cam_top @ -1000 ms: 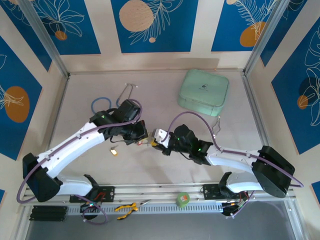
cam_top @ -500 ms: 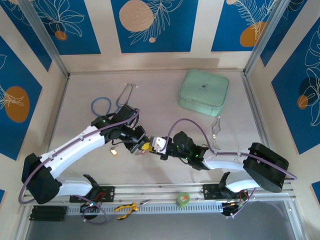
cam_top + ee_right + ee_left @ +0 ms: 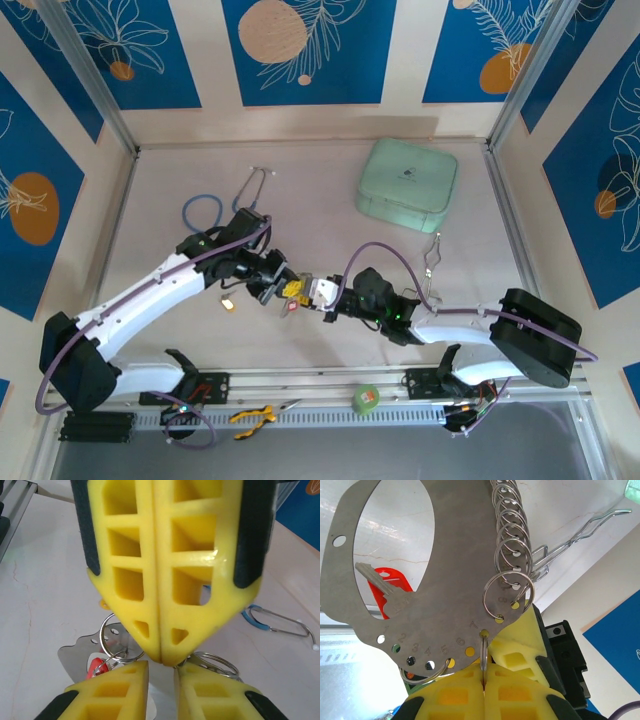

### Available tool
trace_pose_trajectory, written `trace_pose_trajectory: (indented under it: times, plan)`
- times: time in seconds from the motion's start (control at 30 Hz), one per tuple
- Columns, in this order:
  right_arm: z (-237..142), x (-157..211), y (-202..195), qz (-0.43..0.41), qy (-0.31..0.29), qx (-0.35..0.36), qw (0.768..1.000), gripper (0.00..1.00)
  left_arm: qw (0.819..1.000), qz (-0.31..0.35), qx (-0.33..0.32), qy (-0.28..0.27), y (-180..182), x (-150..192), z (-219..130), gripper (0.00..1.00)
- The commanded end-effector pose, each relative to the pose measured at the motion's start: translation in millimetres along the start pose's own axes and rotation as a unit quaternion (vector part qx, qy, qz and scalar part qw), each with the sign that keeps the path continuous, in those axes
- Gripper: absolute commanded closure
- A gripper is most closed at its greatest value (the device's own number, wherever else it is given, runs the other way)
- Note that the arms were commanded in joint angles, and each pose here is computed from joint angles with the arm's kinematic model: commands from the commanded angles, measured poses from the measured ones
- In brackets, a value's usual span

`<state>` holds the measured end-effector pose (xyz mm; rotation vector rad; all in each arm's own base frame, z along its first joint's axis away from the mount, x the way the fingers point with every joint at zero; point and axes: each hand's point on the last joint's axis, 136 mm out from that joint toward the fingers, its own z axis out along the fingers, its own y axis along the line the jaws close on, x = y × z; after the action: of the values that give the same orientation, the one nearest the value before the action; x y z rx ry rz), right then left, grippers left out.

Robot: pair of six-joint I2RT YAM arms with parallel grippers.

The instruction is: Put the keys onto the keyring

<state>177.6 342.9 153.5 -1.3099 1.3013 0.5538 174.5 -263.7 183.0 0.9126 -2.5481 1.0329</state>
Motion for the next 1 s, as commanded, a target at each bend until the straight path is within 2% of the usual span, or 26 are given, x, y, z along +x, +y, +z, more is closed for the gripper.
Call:
trace_pose_trajectory:
  times: [0.0, 0.2, 0.7, 0.97]
  plan:
    - [-3.2, -12.7, -8.0, -0.012, -0.023, 0.025, 0.999, 0.79, 0.999, -0.048, 0.008, 0.008, 0.3, 2.2, -3.6, 1.0]
    - [-3.1, -12.4, -12.7, -0.015, -0.021, 0.039, 0.999, 0.8, 0.999, -0.052, 0.007, 0.007, 3.1, 0.8, -3.5, 1.0]
    - [-6.2, -21.7, -11.5, -0.005, -0.046, 0.032, 0.998, 0.91, 0.998, -0.054, 0.009, 0.009, 0.2, 1.2, -4.1, 1.0]
    - [-3.5, -25.8, -12.9, 0.004, -0.053, 0.028, 0.998, 0.85, 0.998, -0.059, 0.009, 0.005, 2.2, -0.6, -3.4, 1.0]
